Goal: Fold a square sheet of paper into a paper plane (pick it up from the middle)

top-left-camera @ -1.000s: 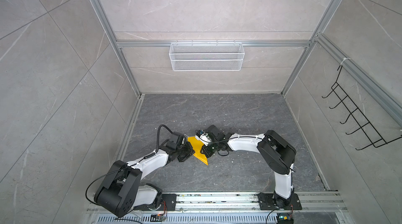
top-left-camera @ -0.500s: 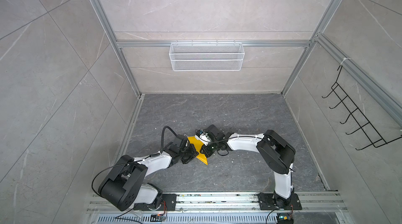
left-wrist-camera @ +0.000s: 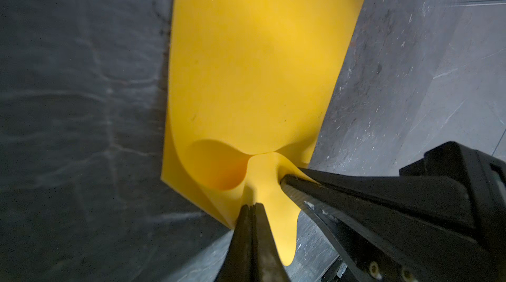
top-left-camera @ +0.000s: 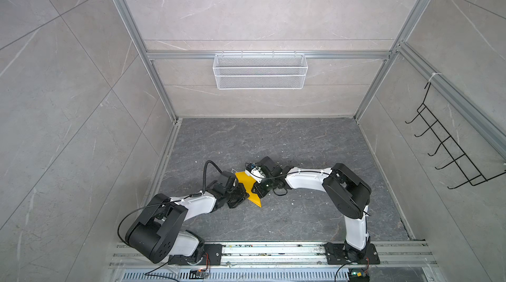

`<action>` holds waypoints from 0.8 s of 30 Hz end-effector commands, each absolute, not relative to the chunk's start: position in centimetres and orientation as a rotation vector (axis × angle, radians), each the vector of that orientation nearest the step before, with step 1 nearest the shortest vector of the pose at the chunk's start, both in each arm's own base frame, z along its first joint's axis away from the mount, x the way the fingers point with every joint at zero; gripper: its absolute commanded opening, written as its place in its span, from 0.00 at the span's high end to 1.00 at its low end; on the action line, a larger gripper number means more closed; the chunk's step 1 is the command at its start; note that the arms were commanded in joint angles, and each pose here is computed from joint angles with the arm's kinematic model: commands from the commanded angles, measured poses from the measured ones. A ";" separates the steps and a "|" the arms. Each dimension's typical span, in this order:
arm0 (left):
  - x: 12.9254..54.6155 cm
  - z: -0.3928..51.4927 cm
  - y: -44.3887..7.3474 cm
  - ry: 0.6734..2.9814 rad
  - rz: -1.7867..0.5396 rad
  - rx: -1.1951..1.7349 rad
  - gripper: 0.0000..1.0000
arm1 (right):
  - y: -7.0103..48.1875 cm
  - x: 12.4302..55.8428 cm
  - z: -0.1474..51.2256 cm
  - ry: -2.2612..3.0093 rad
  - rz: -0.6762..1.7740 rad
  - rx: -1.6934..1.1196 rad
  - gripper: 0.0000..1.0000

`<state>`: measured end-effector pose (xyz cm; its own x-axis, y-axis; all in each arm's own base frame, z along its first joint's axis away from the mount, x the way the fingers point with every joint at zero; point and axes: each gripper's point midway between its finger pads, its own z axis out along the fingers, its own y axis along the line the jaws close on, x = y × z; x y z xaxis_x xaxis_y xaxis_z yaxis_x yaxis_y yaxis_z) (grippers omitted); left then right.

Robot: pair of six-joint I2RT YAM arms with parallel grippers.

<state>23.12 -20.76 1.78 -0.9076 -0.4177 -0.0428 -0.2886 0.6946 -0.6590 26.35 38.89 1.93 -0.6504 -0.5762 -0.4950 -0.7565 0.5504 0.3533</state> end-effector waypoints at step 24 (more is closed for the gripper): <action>20.3 -1.8 -17.9 2.919 -0.711 -0.694 0.99 | 36.0 25.4 9.1 2.681 0.881 -0.633 0.70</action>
<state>23.23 -20.72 1.66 -0.9082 -0.4184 -0.0119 -0.3226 0.7178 -0.6170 27.43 37.10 8.96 -0.7931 -0.3883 -0.4692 -0.5886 0.6867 0.4267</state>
